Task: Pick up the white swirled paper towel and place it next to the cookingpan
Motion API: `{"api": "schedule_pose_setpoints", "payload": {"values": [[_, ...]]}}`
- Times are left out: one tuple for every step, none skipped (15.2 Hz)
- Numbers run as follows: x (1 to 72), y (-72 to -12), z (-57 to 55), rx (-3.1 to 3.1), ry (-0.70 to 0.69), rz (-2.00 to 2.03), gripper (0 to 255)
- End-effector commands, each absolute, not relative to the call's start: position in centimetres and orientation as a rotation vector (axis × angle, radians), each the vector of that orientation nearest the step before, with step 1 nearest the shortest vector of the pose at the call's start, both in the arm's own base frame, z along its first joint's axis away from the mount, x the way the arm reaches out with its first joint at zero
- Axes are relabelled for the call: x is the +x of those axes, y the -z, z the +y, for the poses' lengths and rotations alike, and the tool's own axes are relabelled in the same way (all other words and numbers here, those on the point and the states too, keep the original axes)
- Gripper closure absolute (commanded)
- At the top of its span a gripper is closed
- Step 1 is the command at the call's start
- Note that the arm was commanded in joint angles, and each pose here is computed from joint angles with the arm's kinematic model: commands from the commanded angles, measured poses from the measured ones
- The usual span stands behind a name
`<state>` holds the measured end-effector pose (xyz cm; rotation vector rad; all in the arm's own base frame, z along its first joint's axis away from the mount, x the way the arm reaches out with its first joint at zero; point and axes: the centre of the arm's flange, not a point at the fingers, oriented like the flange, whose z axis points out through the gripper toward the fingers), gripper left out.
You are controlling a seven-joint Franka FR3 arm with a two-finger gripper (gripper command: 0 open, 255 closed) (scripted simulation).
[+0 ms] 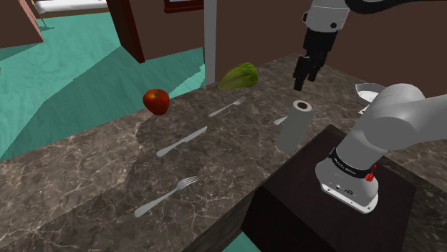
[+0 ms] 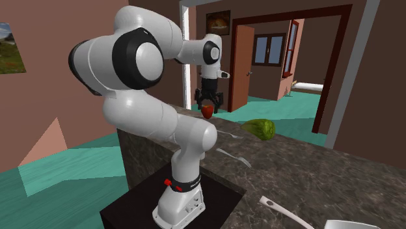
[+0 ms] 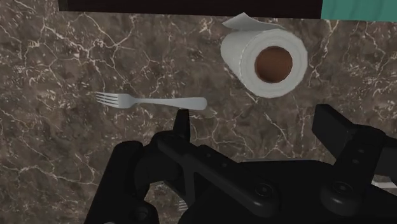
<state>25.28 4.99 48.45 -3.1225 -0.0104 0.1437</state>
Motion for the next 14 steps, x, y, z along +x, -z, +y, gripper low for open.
{"api": "schedule_pose_setpoints", "payload": {"values": [[24.1, -46.5, 6.7, -3.14, -0.083, -0.002, 0], [23.6, -45.4, 7.6, -3.148, -0.054, 0.0, 0], [23.1, -44.5, 8.4, -3.155, -0.029, 0.002, 0], [23.1, -44.0, 8.4, -3.155, -0.029, 0.002, 0], [23.1, -43.5, 8.3, -3.155, -0.029, 0.002, 0], [23.1, -43.0, 8.3, -3.155, -0.029, 0.002, 0], [23.1, -42.4, 8.3, -3.155, -0.029, 0.002, 0], [23.0, -41.9, 8.3, -3.155, -0.029, 0.002, 0], [23.0, -41.4, 8.3, -3.155, -0.029, 0.002, 0], [23.0, -40.9, 8.3, -3.155, -0.029, 0.002, 0], [23.0, -40.6, 8.3, -3.155, -0.029, 0.002, 0], [23.0, -40.6, 8.3, -3.155, -0.029, 0.002, 0], [23.0, -40.6, 8.3, -3.155, -0.029, 0.002, 0], [23.0, -40.6, 8.3, -3.155, -0.029, 0.002, 0]]}}
